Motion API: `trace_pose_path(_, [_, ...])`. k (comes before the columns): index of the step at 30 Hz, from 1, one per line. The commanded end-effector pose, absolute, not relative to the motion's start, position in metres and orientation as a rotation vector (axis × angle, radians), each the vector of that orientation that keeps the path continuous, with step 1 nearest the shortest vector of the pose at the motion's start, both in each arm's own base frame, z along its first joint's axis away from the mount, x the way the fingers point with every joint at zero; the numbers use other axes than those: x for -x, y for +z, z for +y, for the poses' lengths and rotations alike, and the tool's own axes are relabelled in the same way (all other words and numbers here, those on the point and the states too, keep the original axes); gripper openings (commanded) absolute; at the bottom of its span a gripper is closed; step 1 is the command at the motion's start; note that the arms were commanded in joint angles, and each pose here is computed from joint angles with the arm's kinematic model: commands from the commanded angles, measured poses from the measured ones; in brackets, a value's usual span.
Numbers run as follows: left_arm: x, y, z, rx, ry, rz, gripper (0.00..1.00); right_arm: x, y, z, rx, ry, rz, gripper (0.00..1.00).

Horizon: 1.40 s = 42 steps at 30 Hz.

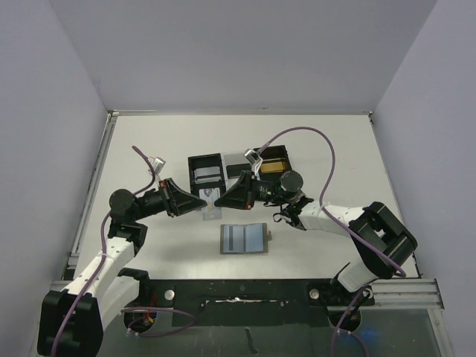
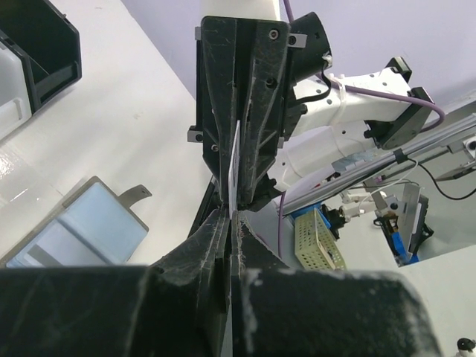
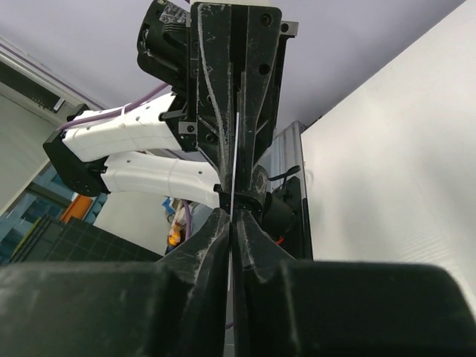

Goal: Take the credit cards out of the card holder

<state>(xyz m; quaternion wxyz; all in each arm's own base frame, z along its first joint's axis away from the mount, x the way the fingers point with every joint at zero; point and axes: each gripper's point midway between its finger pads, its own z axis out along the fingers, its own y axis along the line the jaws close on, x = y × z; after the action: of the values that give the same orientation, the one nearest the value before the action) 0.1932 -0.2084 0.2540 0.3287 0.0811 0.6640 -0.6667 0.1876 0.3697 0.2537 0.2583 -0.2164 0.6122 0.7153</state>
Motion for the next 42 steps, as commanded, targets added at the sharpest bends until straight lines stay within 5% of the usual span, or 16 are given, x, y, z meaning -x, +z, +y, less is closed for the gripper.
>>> trace_pose_path(1, [-0.193, 0.273, -0.208, -0.267, -1.725, 1.638, 0.0, -0.182, 0.271, 0.373, 0.657, 1.962, 1.593, 0.0])
trace_pose_path(7, [-0.201, 0.283, -0.209, -0.279, -1.713, 1.625, 0.0, -0.182, 0.274, 0.372, 0.64, 1.956, 1.592, 0.0])
trace_pose_path(10, [-0.205, 0.267, -0.208, -0.265, -1.667, 1.687, 0.27, -0.188, 0.273, 0.37, 0.626, 1.911, 1.606, 0.0])
trace_pose_path(12, [-0.21, 0.26, -0.207, -0.25, -1.626, 1.72, 0.31, -0.191, 0.272, 0.369, 0.623, 1.88, 1.626, 0.0])
trace_pose_path(13, [-0.211, 0.259, -0.207, -0.24, -1.613, 1.725, 0.3, -0.192, 0.271, 0.368, 0.626, 1.867, 1.63, 0.0])
trace_pose_path(17, [-0.209, 0.263, -0.208, -0.262, -1.62, 1.708, 0.0, -0.195, 0.27, 0.364, 0.614, 1.845, 1.638, 0.0])
trace_pose_path(26, [-0.198, 0.273, -0.208, -0.304, -1.67, 1.631, 0.0, -0.187, 0.274, 0.365, 0.652, 1.921, 1.588, 0.27])
trace_pose_path(37, [-0.195, 0.288, -0.209, -0.305, -1.726, 1.578, 0.0, -0.183, 0.274, 0.375, 0.735, 1.918, 1.596, 0.32])
trace_pose_path(42, [-0.196, 0.289, -0.209, -0.287, -1.752, 1.568, 0.0, -0.192, 0.273, 0.371, 0.717, 1.874, 1.601, 0.25])
